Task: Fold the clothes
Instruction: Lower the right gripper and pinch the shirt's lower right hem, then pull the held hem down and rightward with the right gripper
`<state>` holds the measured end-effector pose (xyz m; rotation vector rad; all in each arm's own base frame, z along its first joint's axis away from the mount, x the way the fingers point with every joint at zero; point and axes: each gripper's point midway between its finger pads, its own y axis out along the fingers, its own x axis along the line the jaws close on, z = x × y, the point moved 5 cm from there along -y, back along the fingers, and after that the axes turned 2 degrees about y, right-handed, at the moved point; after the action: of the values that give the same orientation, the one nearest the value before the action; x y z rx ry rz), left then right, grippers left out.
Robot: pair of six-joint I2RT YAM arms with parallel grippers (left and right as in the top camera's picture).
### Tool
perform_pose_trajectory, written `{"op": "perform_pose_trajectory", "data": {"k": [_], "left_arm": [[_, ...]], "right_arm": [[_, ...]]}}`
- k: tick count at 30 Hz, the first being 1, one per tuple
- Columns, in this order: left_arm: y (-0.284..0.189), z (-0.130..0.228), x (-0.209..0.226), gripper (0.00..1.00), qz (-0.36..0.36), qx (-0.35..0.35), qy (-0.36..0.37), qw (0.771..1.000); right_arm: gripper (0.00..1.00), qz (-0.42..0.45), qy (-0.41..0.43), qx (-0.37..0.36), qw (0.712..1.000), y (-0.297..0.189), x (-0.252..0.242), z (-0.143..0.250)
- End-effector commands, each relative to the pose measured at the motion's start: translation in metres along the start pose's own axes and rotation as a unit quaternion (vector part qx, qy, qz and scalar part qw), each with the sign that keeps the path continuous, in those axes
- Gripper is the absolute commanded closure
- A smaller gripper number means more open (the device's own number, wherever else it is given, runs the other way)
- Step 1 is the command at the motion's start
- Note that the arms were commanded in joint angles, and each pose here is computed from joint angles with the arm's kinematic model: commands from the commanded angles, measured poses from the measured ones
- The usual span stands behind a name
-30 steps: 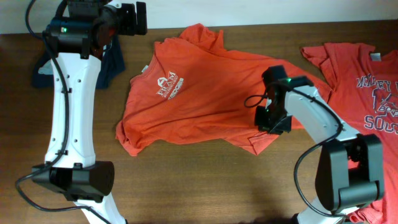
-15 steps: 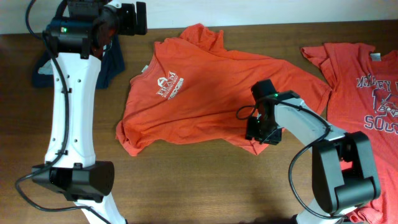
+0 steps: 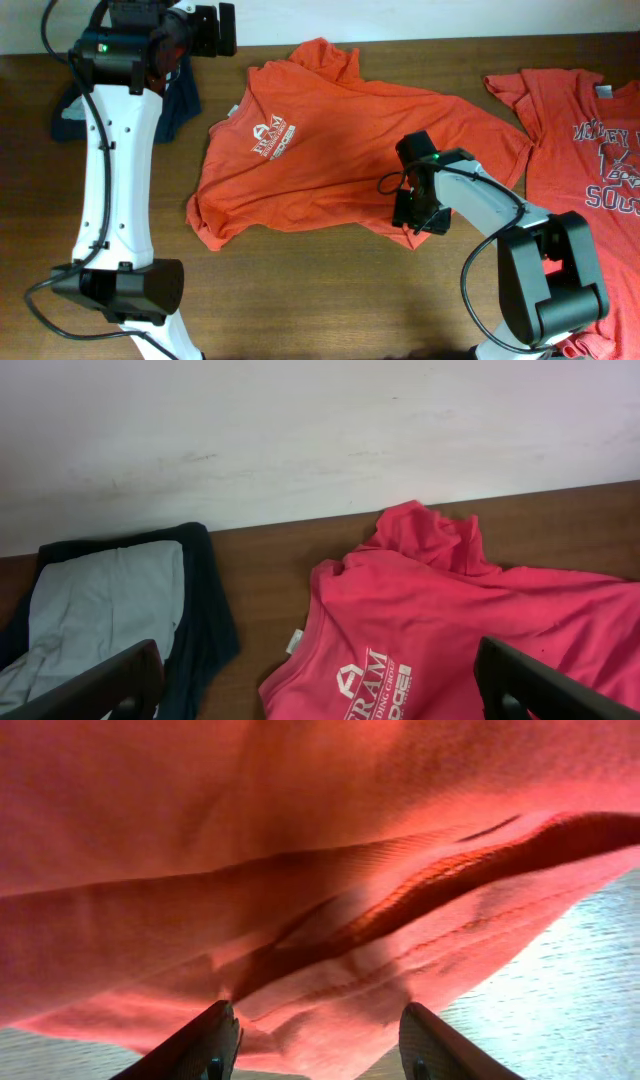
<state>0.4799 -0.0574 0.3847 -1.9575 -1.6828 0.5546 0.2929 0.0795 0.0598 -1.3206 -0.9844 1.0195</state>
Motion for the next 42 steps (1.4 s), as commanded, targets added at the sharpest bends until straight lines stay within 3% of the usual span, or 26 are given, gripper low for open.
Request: {"op": "perform_pose_trajectory", "data": {"k": [1,9,14,24,29,34,41,42], "left_arm": [[0.0002,0.0003,0.0017,0.01,-0.001,0.0,-0.006,1.0],[0.0002,0.0003,0.0017,0.01,-0.001,0.0,-0.006,1.0],[0.0002,0.0003,0.0017,0.01,-0.001,0.0,-0.006,1.0],[0.0002,0.0003,0.0017,0.01,-0.001,0.0,-0.006,1.0],[0.0002,0.0003,0.0017,0.01,-0.001,0.0,-0.006,1.0],[0.0002,0.0003,0.0017,0.01,-0.001,0.0,-0.006,1.0],[0.0002,0.0003,0.0017,0.01,-0.001,0.0,-0.006,1.0],[0.0002,0.0003,0.0017,0.01,-0.001,0.0,-0.006,1.0]], "right_arm": [[0.43,0.027,0.008,0.009,1.0,0.0117,-0.0048,0.0047],[0.43,0.028,0.008,0.011,1.0,0.0131,-0.0049,0.0048],[0.35,0.006,-0.022,0.013,1.0,0.0134,0.0012,0.0039],[0.34,-0.002,-0.033,0.013,0.999,0.0134,0.0034,0.0035],[0.25,-0.002,-0.034,0.013,0.999,0.0136,0.0033,0.0037],[0.25,-0.001,-0.034,0.013,0.999,0.0137,0.0031,0.0039],[0.68,0.002,-0.033,0.015,0.999,0.0138,0.0021,0.0045],[0.7,0.002,-0.033,0.016,0.999,0.0138,0.0018,0.0047]]}}
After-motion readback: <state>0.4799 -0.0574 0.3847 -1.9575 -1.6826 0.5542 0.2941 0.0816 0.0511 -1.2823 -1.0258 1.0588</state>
